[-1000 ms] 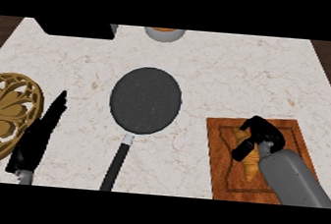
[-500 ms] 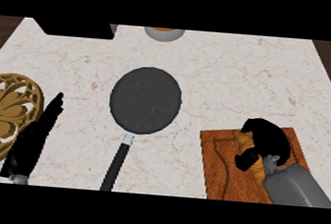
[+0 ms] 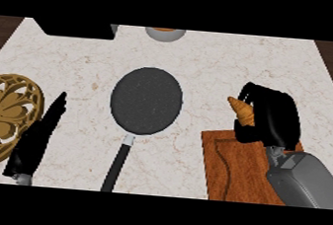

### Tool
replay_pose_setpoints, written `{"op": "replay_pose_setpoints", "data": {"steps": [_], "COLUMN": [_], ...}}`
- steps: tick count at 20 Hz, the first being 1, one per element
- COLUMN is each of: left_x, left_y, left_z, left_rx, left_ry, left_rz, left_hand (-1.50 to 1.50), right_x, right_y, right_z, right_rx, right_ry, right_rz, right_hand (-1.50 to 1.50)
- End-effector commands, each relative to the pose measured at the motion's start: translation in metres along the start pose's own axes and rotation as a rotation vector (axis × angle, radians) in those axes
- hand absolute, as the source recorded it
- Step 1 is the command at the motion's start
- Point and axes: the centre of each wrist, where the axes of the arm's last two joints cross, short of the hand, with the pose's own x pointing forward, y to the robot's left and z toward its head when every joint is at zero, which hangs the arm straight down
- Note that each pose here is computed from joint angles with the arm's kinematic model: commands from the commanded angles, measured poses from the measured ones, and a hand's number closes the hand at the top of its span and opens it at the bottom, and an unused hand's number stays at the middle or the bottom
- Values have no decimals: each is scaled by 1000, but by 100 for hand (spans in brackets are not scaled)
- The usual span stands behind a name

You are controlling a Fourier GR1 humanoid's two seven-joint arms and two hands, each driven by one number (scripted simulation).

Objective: Pick the croissant from the cutting board and place it in the pan

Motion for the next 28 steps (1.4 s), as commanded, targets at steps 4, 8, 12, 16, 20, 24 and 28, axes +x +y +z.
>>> {"op": "replay_pose_setpoints", "data": {"steps": [4, 8, 12, 16, 20, 24, 28], "left_x": [2, -9, 6, 1, 15, 5, 24], "left_y": [-4, 4, 5, -19, -3, -10, -12], "left_z": [-13, 2, 10, -17, -17, -15, -12], "left_rx": [-12, -11, -50, -44, -55, -75, -92], "left_ry": [-12, -18, -12, -30, -37, -61, -81], "left_rz": [-3, 2, 1, -3, -19, -22, -24], "left_hand": [0, 0, 0, 0, 0, 0, 0], "right_x": [67, 97, 134, 152, 151, 137, 135], "right_y": [-25, 0, 0, 19, 40, 71, 78], "right_z": [-25, -33, -63, -78, -91, -91, -95], "right_rx": [-111, -39, 2, 36, 100, 158, 278], "right_ry": [-121, -163, -153, -130, -94, -89, -129], "right_rz": [-122, -204, -276, -315, -308, -226, -122], "right_hand": [150, 150, 150, 150, 150, 150, 150]}}
